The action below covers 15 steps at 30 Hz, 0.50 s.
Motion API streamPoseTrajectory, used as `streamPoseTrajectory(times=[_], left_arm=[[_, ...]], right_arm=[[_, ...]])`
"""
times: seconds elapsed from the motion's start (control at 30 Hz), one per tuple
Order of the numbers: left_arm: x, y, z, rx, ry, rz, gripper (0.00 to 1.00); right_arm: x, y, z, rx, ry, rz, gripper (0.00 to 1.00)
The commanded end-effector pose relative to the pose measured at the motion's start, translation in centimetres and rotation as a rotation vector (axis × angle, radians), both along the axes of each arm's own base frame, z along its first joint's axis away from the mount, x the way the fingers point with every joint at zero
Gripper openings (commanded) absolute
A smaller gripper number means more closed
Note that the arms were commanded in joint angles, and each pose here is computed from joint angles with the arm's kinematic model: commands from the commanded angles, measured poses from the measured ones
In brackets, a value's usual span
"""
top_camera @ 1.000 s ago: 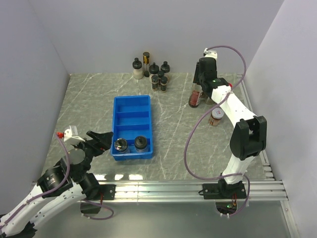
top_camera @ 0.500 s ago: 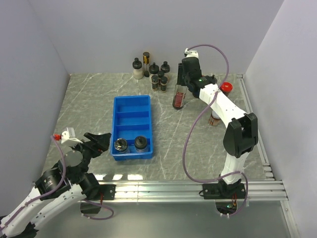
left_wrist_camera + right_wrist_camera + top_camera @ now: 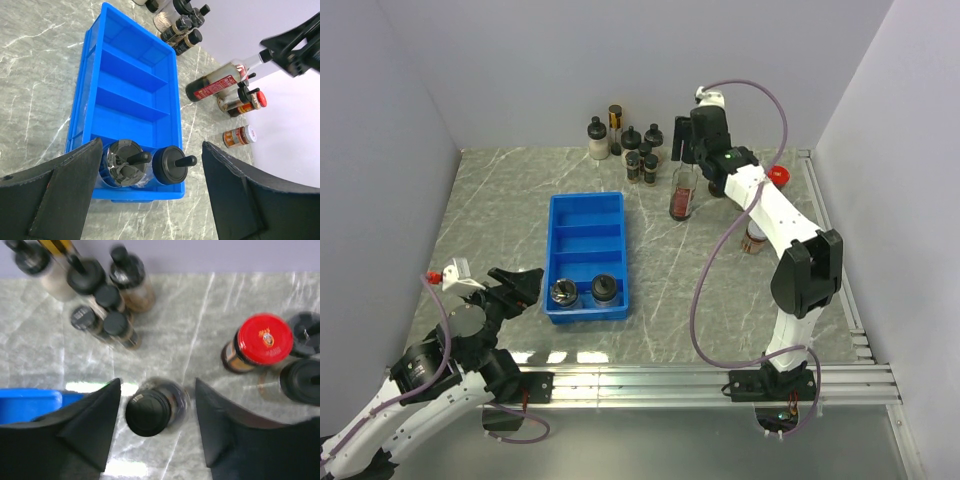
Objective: Organize the condiment bottles
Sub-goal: Move the bottle to the center of the board.
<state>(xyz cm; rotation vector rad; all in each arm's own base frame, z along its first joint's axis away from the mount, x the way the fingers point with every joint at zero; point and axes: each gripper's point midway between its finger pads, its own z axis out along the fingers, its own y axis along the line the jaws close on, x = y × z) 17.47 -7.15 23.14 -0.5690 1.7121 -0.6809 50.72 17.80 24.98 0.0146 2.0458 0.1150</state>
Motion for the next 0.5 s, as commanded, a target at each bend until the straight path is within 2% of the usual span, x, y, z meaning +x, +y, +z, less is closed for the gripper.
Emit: streamPoseTrajectory(times=[0.0, 0.03, 0.13, 0.27, 0.47], left_arm=[[-0.1, 0.5, 1.4, -0.025, -0.024, 0.011, 0.86], [-0.1, 0.4, 1.4, -0.024, -0.022, 0.012, 0.86], [-0.1, 0.5, 1.5, -0.023, -0.023, 0.013, 0.86], [-0.3, 0.7, 1.6, -0.023, -0.021, 0.016, 0.86], [-0.4, 0.8, 2.0, -0.029, -0.033, 0.009, 0.86]], right_arm=[[1.0, 0.1, 5.0, 0.040, -0.111, 0.000, 0.74], [1.0, 0.1, 5.2, 0.041, -0.114, 0.000, 0.81], [0.8, -0.5, 5.9, 0.035, -0.126, -0.028, 0.85], [-0.3, -3.1, 7.1, 0.046, -0.172, -0.115, 0.86], [-4.4, -10.8, 6.7, 0.125, -0.216, -0.299, 0.86]])
